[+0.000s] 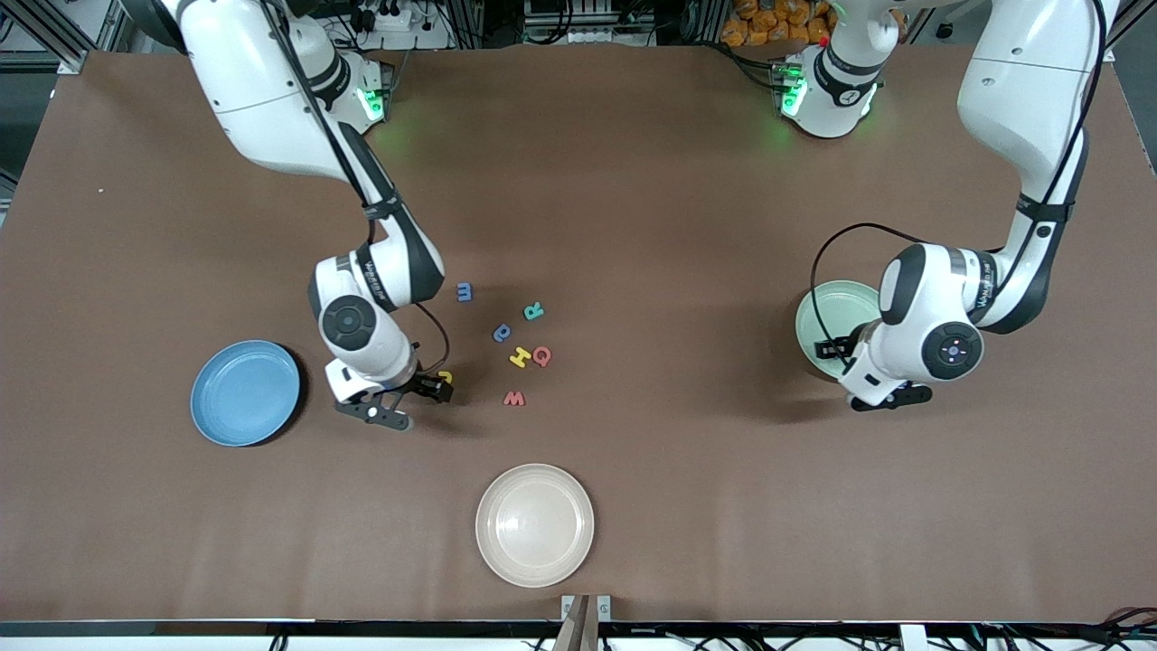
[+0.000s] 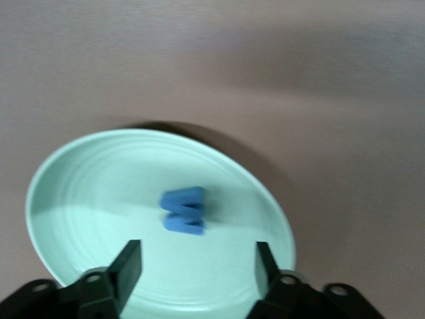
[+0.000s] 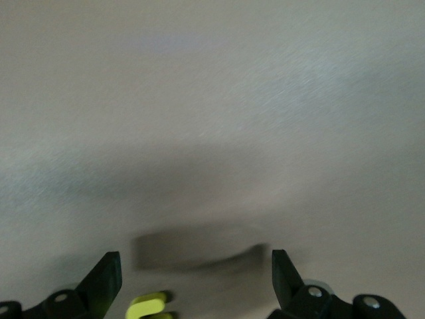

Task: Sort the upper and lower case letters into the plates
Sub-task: 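Grasp the yellow u with the right gripper while the left gripper withdraws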

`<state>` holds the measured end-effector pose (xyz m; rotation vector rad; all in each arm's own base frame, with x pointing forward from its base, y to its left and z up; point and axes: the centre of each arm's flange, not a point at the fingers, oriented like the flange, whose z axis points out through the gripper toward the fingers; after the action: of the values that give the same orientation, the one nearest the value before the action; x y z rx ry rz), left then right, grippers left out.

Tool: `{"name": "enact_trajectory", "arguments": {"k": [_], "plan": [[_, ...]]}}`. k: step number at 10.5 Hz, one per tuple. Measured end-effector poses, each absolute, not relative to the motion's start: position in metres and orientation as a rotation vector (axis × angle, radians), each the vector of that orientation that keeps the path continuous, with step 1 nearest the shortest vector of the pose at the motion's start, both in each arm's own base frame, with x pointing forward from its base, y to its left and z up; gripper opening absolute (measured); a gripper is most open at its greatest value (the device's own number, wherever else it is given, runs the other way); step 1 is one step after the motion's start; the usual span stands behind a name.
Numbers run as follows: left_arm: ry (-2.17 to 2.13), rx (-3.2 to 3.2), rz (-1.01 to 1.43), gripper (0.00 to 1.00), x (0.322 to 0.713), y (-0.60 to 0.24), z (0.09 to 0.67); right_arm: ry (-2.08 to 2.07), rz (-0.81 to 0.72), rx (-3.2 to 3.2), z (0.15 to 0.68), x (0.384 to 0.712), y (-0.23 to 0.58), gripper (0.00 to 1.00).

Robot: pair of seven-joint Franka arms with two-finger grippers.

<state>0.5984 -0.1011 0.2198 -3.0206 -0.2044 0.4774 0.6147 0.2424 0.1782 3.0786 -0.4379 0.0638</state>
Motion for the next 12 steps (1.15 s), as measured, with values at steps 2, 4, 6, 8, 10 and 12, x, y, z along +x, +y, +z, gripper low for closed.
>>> {"name": "enact_trajectory", "arguments": {"k": [2,4,6,8,10,12], "plan": [[-0.332,-3.017,0.446,1.00,0.592,-0.155,0.239,-0.391,0.065,3.089,0.178,0.606,0.265,1.00],[-0.563,-3.038,0.438,1.00,0.581,-0.236,0.263,-0.360,0.063,3.092,0.177,0.599,0.279,1.00],[-0.755,-3.030,0.442,1.00,0.562,-0.326,0.279,-0.359,0.054,3.088,0.174,0.598,0.279,1.00],[-0.994,-2.977,0.452,1.00,0.554,-0.389,0.281,-0.360,0.043,3.083,0.166,0.593,0.275,0.99],[-1.275,-2.907,0.465,1.00,0.559,-0.431,0.275,-0.358,0.055,3.088,0.167,0.593,0.276,0.89],[-1.508,-2.857,0.469,1.00,0.562,-0.461,0.266,-0.361,0.064,3.091,0.171,0.595,0.276,0.59]]}}
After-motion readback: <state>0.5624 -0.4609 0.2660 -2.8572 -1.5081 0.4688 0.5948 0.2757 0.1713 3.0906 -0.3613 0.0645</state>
